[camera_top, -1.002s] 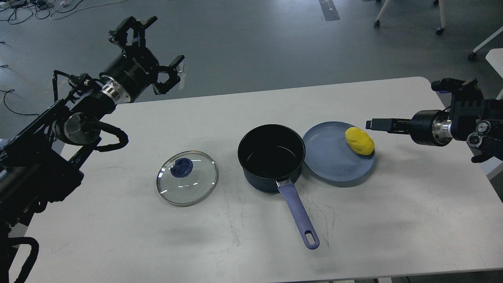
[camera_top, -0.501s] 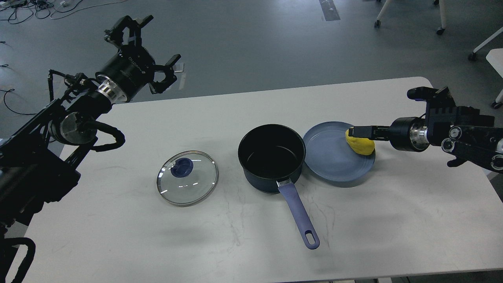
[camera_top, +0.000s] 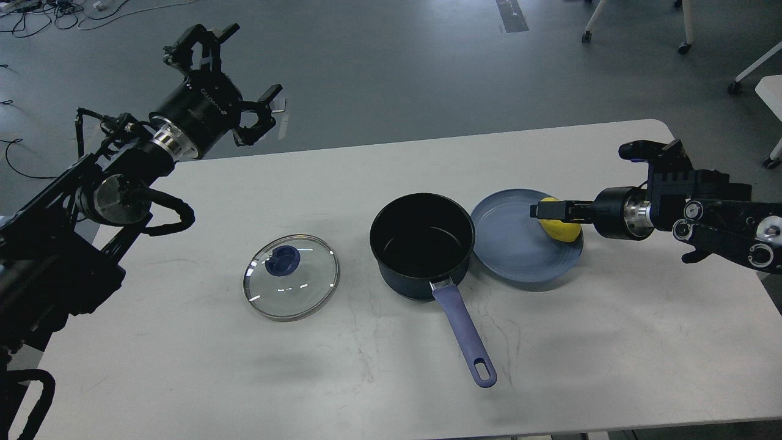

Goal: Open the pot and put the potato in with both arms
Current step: 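Close the right gripper on the yellow potato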

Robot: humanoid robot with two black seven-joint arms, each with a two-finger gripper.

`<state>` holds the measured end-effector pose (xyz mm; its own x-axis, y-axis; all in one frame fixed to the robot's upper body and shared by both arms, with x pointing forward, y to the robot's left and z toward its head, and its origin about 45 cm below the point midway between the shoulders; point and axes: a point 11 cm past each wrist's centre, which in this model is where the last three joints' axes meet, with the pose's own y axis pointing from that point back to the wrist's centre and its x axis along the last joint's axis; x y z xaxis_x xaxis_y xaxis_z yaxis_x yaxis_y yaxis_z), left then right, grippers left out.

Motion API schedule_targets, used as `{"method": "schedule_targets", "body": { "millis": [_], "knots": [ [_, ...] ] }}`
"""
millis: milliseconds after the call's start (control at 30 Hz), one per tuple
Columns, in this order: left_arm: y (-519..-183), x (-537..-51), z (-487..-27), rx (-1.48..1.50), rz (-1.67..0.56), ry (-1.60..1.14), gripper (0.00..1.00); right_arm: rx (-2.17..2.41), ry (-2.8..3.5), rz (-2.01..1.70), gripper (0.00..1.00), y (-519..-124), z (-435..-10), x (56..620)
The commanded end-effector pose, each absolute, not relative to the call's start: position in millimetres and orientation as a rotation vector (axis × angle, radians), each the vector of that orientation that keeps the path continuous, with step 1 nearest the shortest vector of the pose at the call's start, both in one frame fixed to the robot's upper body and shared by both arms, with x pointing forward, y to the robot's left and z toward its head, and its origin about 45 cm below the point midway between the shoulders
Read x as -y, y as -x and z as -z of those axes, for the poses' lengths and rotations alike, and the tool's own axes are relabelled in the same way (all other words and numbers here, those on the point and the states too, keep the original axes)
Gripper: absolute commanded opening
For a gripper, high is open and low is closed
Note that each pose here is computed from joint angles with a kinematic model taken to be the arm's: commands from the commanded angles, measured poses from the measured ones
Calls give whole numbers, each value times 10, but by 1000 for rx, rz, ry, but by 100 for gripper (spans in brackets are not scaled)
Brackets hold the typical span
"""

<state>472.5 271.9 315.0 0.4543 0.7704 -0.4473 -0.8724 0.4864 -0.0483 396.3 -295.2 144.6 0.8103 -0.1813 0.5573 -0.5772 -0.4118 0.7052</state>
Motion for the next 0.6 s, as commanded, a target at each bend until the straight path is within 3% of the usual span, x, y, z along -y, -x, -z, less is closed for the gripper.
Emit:
{"method": "schedule_targets", "body": {
  "millis": [0,568],
  "knots": [
    [-4725,-2718,-3152,-394,-1031,289,100,559,-1989,-494,98,-3972,-1433,2892],
    [-4720,-2715,-3137,-395,-1030,286,100,551,-2000,-494,97,-3974,-1408,2822]
  ]
}}
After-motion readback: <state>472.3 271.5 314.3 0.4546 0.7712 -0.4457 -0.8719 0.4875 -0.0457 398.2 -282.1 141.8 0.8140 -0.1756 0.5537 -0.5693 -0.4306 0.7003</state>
